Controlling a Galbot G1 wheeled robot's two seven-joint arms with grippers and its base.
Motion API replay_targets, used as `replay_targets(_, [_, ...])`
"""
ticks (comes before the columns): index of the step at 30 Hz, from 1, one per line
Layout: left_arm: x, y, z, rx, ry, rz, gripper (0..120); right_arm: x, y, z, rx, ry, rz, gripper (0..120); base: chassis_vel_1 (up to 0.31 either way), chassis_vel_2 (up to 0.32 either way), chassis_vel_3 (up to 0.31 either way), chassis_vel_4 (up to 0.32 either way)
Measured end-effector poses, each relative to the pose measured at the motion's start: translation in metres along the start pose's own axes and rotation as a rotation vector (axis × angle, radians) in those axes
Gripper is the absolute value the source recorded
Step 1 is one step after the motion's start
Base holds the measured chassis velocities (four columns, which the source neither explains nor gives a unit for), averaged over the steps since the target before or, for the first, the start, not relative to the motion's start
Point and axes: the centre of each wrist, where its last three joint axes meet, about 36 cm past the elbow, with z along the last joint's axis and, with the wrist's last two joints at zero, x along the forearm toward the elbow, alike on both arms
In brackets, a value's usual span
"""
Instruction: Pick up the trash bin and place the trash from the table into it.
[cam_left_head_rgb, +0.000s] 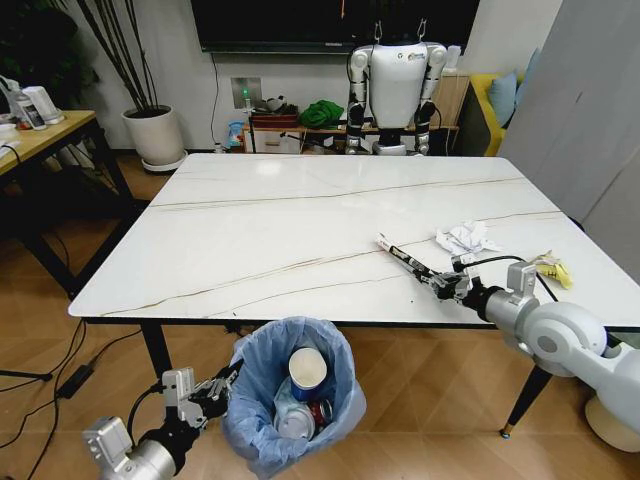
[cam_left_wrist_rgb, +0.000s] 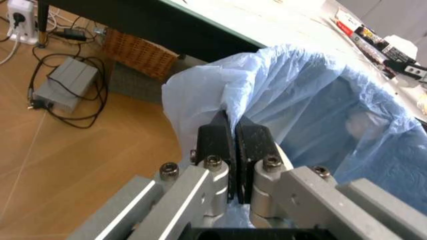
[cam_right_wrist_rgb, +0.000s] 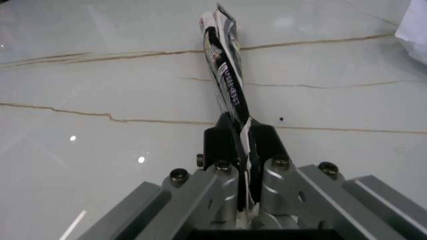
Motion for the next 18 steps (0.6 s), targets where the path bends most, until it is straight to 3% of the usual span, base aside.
replay_targets(4, [0.0,-0.001,0.0,-0.001,0.001,-0.001,0,0.009,0.0,-0.002,0.009,-0.018,0.001,0,0.0,0.0,0.0,0.0])
replay_targets(11, [0.002,-0.005,0.007,0.004,0.009,-0.005,0,0.031,0.026,-0.006,0.093,-0.13,-0.131,0,0.0,0.0,0.0,0.0])
replay_targets(18, [0.006,-0.01,0.003,0.007,-0.023,-0.014,0,0.048,0.067,-0.029,0.347,-0.244,-0.509,0,0.0,0.0,0.0,0.0])
